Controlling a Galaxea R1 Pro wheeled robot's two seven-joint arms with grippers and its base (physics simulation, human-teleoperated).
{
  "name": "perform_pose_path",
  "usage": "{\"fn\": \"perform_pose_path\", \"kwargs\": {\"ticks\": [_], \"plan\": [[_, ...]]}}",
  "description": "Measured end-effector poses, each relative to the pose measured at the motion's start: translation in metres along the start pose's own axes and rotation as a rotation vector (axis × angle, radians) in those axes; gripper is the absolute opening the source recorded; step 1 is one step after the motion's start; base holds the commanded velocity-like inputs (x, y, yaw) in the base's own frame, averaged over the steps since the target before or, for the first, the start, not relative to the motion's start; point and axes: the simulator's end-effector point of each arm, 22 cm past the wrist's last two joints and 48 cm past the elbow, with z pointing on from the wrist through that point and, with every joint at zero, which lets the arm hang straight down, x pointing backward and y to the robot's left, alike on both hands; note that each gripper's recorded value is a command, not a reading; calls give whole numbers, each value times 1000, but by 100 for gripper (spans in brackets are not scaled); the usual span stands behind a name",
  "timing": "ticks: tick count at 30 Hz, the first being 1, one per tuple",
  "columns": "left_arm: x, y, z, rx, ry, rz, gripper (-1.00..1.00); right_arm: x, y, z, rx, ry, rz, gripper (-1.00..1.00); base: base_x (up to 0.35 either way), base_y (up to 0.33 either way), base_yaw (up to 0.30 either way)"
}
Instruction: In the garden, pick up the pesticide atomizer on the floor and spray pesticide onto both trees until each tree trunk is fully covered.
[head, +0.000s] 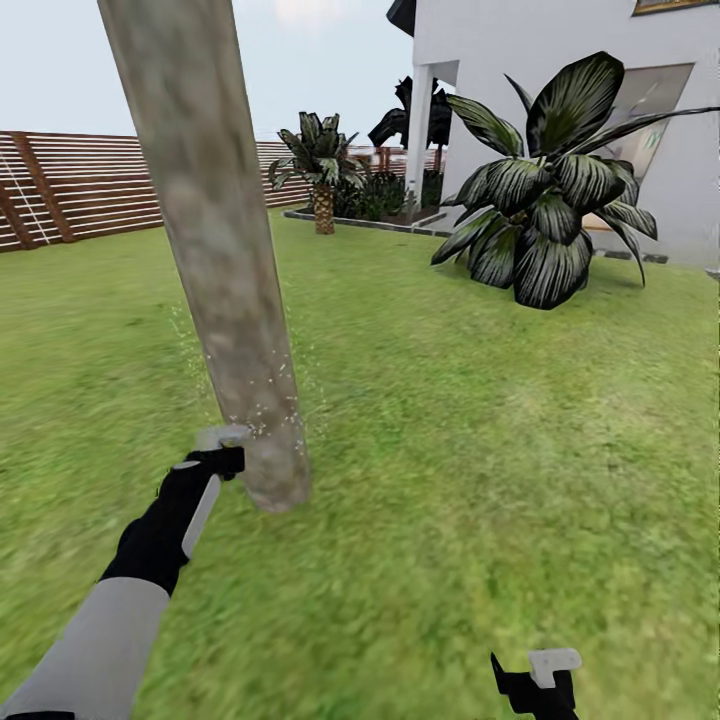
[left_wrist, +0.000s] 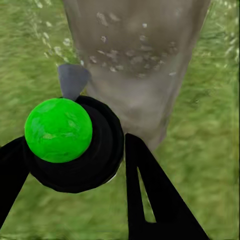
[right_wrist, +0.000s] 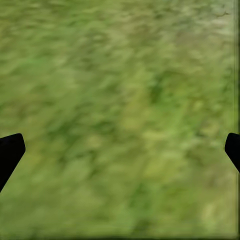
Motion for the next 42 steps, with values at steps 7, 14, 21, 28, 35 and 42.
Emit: {"fn": "perform_pose_path", "kwargs": {"ticks": [7,14,21,28,35,42], "plan": [[-6,-78,-13,114,4,70,-100,0,0,0,1,0,0,100,0,0,-4],[-25,3,0,72,7,89,-100,0,1,0,-5,-1,-2,100,0,0,0],[-51,75,2,45,-20,38,-100,0,1,0,-6,-1,-2,100,0,0,0],[-42,65,5,62,0,37,-100,0,1,0,-6,-1,-2,100,0,0,0],[-4,56,17,105,84,25,-100,0,1,0,-6,-1,-2,100,0,0,0],[-91,29,10,150,-31,5,-100,0,1,0,-5,-2,-2,100,0,0,0]]}}
